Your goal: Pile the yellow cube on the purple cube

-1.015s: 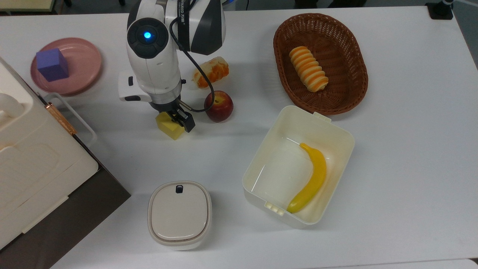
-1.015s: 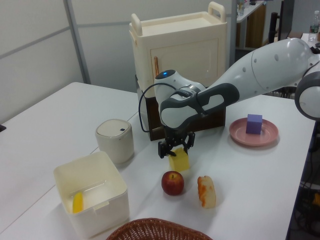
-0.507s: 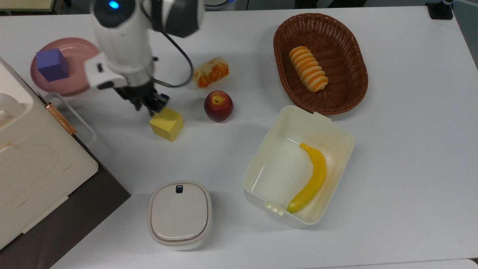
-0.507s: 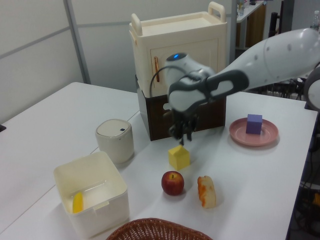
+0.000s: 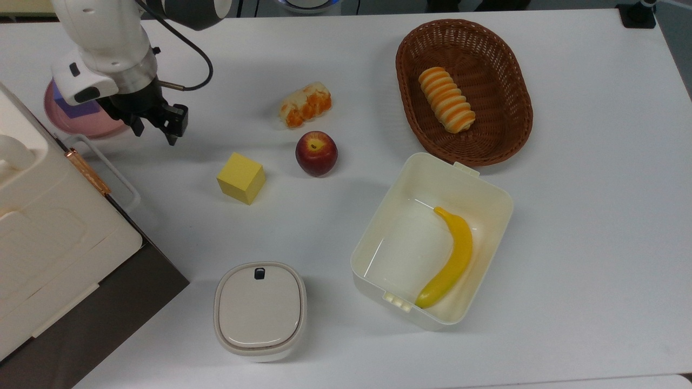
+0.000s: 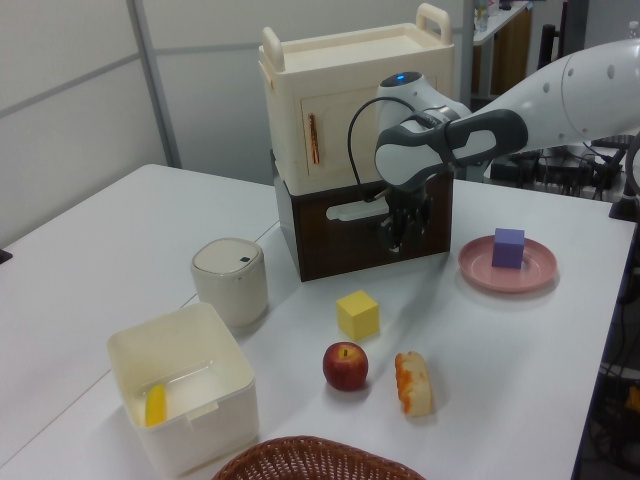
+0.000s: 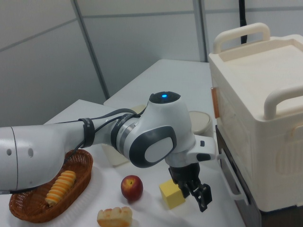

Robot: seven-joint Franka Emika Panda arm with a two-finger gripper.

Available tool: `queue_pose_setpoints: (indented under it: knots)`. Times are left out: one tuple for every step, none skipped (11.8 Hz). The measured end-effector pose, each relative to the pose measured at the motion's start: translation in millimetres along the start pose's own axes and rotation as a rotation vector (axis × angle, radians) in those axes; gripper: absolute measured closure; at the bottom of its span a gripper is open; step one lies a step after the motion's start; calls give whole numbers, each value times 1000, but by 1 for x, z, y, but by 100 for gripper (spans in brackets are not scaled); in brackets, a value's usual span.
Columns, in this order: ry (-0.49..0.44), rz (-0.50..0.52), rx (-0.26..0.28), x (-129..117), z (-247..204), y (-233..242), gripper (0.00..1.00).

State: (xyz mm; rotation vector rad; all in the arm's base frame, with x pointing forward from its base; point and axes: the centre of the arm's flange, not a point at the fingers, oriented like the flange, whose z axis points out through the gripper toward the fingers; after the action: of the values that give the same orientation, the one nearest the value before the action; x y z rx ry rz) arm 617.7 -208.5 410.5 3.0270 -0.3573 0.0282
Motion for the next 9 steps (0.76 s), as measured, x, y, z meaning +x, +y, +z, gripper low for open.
queue_pose_setpoints:
  knots:
    - [-3, 17, 3, 0, 2, -6, 20]
    - [-5, 43, 5, 0, 3, -17, 4]
    - [-8, 60, 7, 1, 4, -32, 0]
    - [-13, 79, 9, 1, 6, -51, 0]
    - [-20, 100, 9, 1, 10, -71, 0]
    - [-35, 131, 8, 1, 20, -99, 0]
    - [-46, 150, 7, 0, 28, -116, 0]
    - [-45, 164, 7, 1, 35, -131, 0]
    - [-41, 173, 9, 2, 42, -141, 0]
